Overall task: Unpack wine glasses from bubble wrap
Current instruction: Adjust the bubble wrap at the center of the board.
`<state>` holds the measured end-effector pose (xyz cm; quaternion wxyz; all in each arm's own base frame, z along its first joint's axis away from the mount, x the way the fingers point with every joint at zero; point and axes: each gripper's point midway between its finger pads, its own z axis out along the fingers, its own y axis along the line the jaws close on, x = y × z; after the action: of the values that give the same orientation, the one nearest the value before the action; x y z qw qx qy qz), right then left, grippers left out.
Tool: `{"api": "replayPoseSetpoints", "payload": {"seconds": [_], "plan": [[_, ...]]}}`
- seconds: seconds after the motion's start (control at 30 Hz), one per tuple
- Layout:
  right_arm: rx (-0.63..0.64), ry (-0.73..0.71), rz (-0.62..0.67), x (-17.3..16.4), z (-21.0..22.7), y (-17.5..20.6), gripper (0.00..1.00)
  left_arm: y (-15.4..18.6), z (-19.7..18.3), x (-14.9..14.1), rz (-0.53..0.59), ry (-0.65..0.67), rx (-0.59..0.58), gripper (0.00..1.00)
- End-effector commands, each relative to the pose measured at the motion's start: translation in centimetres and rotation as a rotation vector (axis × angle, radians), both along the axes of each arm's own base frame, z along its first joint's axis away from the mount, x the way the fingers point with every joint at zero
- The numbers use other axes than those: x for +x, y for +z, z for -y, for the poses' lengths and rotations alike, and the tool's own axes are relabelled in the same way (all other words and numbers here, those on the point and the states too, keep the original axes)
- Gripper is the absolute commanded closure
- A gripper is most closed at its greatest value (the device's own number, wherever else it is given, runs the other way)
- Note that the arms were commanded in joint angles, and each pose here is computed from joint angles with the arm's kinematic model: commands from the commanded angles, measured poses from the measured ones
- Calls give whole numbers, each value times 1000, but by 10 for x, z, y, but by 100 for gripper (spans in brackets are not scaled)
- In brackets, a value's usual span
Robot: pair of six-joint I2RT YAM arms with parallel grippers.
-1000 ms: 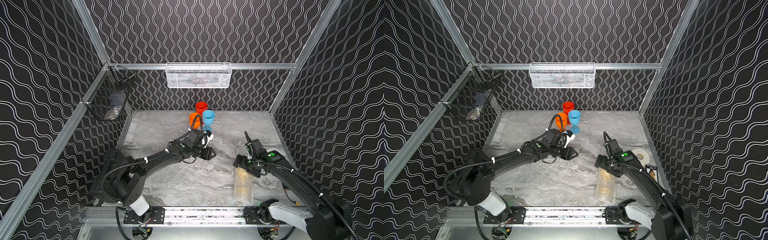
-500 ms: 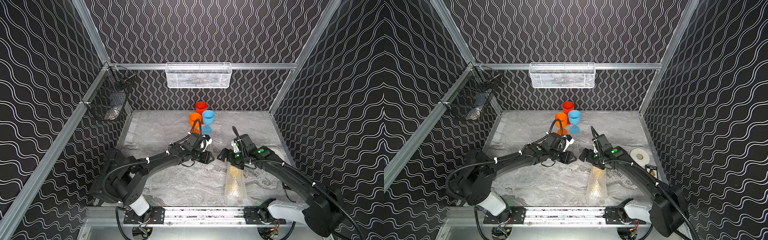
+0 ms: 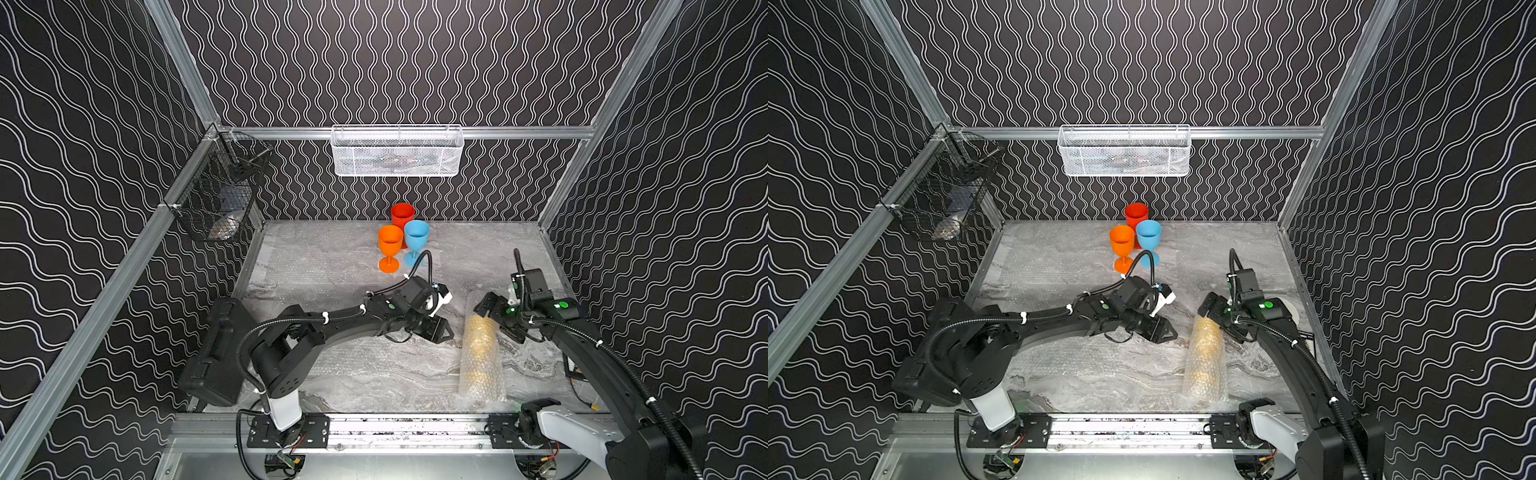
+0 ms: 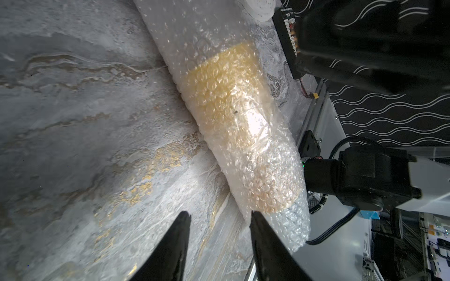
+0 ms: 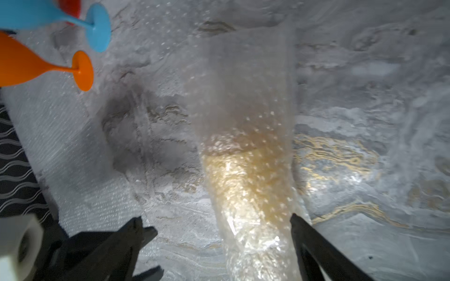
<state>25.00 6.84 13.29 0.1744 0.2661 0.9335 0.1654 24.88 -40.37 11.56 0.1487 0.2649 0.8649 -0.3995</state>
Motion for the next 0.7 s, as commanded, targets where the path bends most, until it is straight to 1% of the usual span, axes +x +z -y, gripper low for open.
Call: {"api": "replayPoseSetpoints", "payload": {"seconds": [0.0,0.1,0.2,0.33,0.4,0.53,0.6,0.67], "plan": [[38,-70,-45,-11,12,-14,4,6,16,-8,13,-55,-24,54],[102,-103,-64,-10,17,-28,4,4,23,-12,7,-78,-18,54],[152,-56,-88,-9,7,-37,5,4,25,-12,2,-78,-23,53],[237,-29,-64,-6,-10,-37,8,-1,25,-10,3,-72,-5,51],[254,-25,-45,-5,-18,-34,9,-7,24,-8,-5,-61,8,50],[299,30,-67,-2,-45,-39,10,-15,24,-8,-24,-48,21,45],[296,60,-59,0,-62,-40,10,-18,21,-7,-24,-35,35,40],[289,78,-41,4,-75,-37,10,-20,17,-4,-17,-20,60,39]]}}
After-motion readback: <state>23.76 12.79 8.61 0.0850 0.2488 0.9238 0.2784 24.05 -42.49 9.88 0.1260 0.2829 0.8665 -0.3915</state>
